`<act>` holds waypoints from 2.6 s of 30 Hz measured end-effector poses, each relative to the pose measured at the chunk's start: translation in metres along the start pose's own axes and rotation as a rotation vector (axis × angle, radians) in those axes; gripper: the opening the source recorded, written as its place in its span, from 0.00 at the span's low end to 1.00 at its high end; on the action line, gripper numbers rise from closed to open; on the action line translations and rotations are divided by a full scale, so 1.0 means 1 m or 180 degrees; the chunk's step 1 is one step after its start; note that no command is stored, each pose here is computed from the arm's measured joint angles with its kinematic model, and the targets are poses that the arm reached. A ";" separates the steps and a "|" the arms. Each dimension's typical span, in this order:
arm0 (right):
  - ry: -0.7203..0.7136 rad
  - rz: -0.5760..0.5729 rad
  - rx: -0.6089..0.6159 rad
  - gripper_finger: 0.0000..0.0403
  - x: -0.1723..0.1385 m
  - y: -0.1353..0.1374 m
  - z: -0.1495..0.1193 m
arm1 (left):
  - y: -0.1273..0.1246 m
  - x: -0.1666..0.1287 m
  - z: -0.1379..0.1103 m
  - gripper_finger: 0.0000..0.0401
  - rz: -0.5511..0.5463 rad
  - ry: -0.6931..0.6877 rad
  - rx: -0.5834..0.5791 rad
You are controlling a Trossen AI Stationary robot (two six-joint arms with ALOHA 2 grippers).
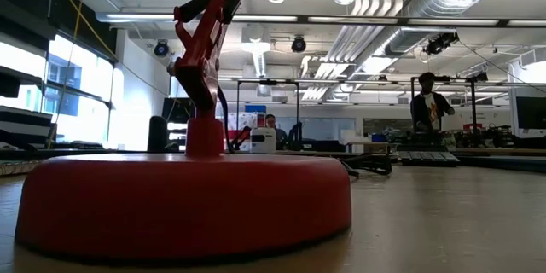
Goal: Screw lightbulb
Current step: Insert the white lightbulb into the red lamp
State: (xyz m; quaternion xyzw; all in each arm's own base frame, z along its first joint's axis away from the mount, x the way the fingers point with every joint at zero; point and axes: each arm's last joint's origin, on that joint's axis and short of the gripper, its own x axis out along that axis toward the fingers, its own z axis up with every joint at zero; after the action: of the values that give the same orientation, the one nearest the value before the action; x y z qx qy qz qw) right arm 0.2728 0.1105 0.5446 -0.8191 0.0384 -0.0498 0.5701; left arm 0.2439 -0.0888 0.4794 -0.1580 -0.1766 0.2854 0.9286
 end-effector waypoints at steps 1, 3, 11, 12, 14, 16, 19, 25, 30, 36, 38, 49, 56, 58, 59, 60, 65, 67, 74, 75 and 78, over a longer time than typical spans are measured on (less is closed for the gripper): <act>0.0012 0.0017 -0.0003 0.98 0.000 0.000 0.000 | 0.000 0.000 0.000 0.00 -0.0001 0.0000 0.0000; 0.0018 0.0041 -0.0011 0.99 0.000 0.001 0.000 | 0.000 0.000 0.000 0.00 -0.0001 -0.0002 -0.0003; -0.0044 0.0203 -0.0090 0.99 -0.002 0.006 0.001 | 0.000 0.000 0.000 0.00 -0.0001 -0.0002 -0.0005; -0.0048 0.0215 -0.0097 0.99 -0.002 0.007 0.001 | 0.000 0.000 0.000 0.00 -0.0001 -0.0003 -0.0005; -0.0049 0.0220 -0.0099 0.99 -0.002 0.007 0.001 | 0.000 0.000 0.000 0.00 -0.0001 -0.0004 -0.0007; -0.0053 0.0229 -0.0107 0.99 -0.002 0.007 0.001 | 0.000 0.000 0.000 0.00 -0.0001 -0.0004 -0.0007; -0.0055 0.0235 -0.0110 0.99 -0.002 0.007 0.002 | 0.000 0.000 0.001 0.00 -0.0002 -0.0018 -0.0032; -0.0056 0.0237 -0.0113 0.99 -0.002 0.007 0.002 | 0.001 0.000 0.003 0.00 -0.0002 -0.0033 -0.0056; -0.0056 0.0237 -0.0114 0.99 -0.002 0.007 0.002 | 0.002 -0.001 0.006 0.00 -0.0002 -0.0055 -0.0109; -0.0056 0.0237 -0.0108 0.99 -0.002 0.007 0.002 | 0.002 -0.001 0.007 0.00 -0.0034 -0.0069 -0.0343; -0.0054 0.0239 -0.0038 0.99 -0.002 0.007 0.002 | 0.002 -0.001 0.007 0.00 -0.0035 -0.0067 -0.0361; -0.0031 0.0243 0.0680 0.99 -0.002 0.007 0.002 | 0.002 -0.001 0.007 0.00 -0.0039 -0.0067 -0.0368; -0.0001 0.0247 0.1275 0.99 -0.002 0.007 0.002 | 0.002 -0.001 0.007 0.00 -0.0043 -0.0067 -0.0367; 0.0012 0.0248 0.1457 0.99 -0.002 0.007 0.002 | 0.002 -0.001 0.007 0.00 -0.0045 -0.0067 -0.0367; 0.0015 0.0248 0.1545 0.99 -0.002 0.007 0.002 | 0.002 -0.001 0.007 0.00 -0.0049 -0.0067 -0.0367; 0.0019 0.0248 0.1630 0.99 -0.002 0.007 0.002 | 0.002 -0.001 0.007 0.00 -0.0056 -0.0066 -0.0367; -0.0042 0.0235 0.2028 0.99 -0.006 0.006 -0.001 | 0.002 -0.001 0.007 0.00 -0.0063 -0.0066 -0.0367; -0.0145 0.0245 0.2171 0.99 -0.012 0.004 -0.004 | 0.002 -0.001 0.007 0.00 -0.0064 -0.0065 -0.0366; -0.0306 0.0474 0.2474 0.99 -0.034 0.005 -0.016 | 0.002 -0.001 0.006 0.00 -0.0066 -0.0058 -0.0355; -0.0302 0.0530 0.2503 0.99 -0.035 0.007 -0.017 | 0.002 -0.001 0.006 0.00 -0.0066 -0.0058 -0.0355; -0.0296 0.0688 0.2624 0.99 -0.040 0.011 -0.019 | 0.002 -0.001 0.006 0.00 -0.0066 -0.0058 -0.0355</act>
State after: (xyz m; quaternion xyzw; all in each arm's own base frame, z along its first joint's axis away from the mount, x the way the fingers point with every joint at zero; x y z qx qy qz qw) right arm 0.2306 0.0944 0.5395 -0.5154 0.0752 0.0361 0.8529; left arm 0.2395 -0.0871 0.4841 -0.2051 -0.2024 0.2669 0.9196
